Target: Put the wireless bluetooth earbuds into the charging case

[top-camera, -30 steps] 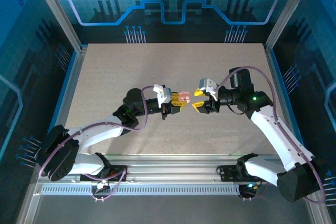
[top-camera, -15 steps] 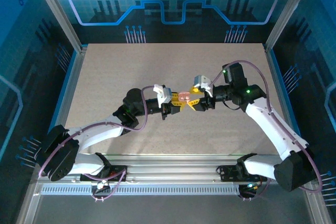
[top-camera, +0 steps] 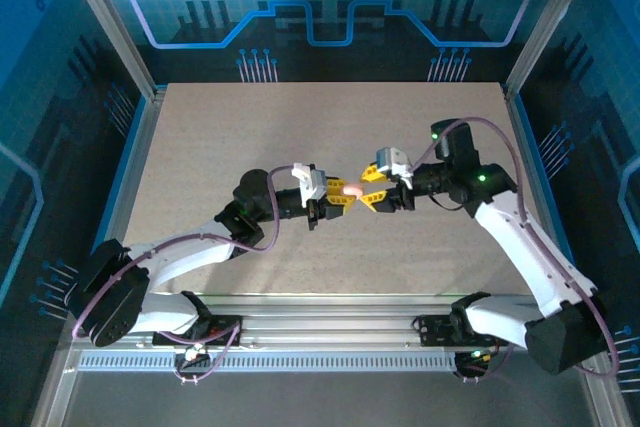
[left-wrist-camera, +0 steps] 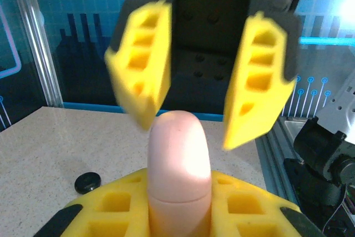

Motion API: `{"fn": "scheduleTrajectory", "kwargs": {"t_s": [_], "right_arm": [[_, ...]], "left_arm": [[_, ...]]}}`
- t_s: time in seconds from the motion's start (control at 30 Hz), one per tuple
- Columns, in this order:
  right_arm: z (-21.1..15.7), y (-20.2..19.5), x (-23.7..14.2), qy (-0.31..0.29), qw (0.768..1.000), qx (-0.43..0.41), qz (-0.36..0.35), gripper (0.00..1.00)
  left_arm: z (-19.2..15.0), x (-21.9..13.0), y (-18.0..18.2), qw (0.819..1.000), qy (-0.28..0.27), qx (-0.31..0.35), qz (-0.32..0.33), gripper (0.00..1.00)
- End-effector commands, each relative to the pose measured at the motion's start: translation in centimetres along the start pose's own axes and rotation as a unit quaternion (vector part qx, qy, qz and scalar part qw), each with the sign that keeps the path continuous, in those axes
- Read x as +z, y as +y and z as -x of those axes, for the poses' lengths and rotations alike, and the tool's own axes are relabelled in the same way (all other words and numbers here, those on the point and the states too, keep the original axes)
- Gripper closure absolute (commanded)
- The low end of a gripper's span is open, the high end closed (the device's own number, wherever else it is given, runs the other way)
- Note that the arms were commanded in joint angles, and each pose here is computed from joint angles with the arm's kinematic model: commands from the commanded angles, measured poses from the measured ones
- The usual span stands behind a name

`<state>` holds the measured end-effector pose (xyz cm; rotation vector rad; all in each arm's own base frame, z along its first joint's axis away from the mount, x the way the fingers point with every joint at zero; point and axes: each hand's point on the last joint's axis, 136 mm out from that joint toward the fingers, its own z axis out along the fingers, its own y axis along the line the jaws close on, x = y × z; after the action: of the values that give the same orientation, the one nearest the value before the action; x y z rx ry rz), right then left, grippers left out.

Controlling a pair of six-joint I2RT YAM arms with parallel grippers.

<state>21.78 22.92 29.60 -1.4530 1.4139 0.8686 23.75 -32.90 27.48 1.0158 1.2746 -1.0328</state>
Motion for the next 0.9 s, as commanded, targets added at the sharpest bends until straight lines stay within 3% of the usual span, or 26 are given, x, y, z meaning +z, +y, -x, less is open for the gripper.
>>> {"fn": "scheduleTrajectory", "kwargs": {"t_s": [0.0, 0.27, 0.87], "right_arm": [[0.7, 1.1, -1.4, -0.031, 0.999, -0.003, 0.007, 0.57], [-0.1, -1.1, -1.0, -0.007, 1.000, 0.010, -0.022, 0.56], [0.5, -0.1, 1.5, -0.010, 0.999, -0.002, 0.050, 0.63]], "left_arm": [[0.6, -0.2, -0.4, 1.000, -0.013, 0.015, -0.004, 0.81], [0.7, -0.5, -0.7, 1.000, -0.017, 0.016, -0.008, 0.81], [0.6, -0.7, -0.9, 1.000, -0.014, 0.017, -0.006, 0.81]]}}
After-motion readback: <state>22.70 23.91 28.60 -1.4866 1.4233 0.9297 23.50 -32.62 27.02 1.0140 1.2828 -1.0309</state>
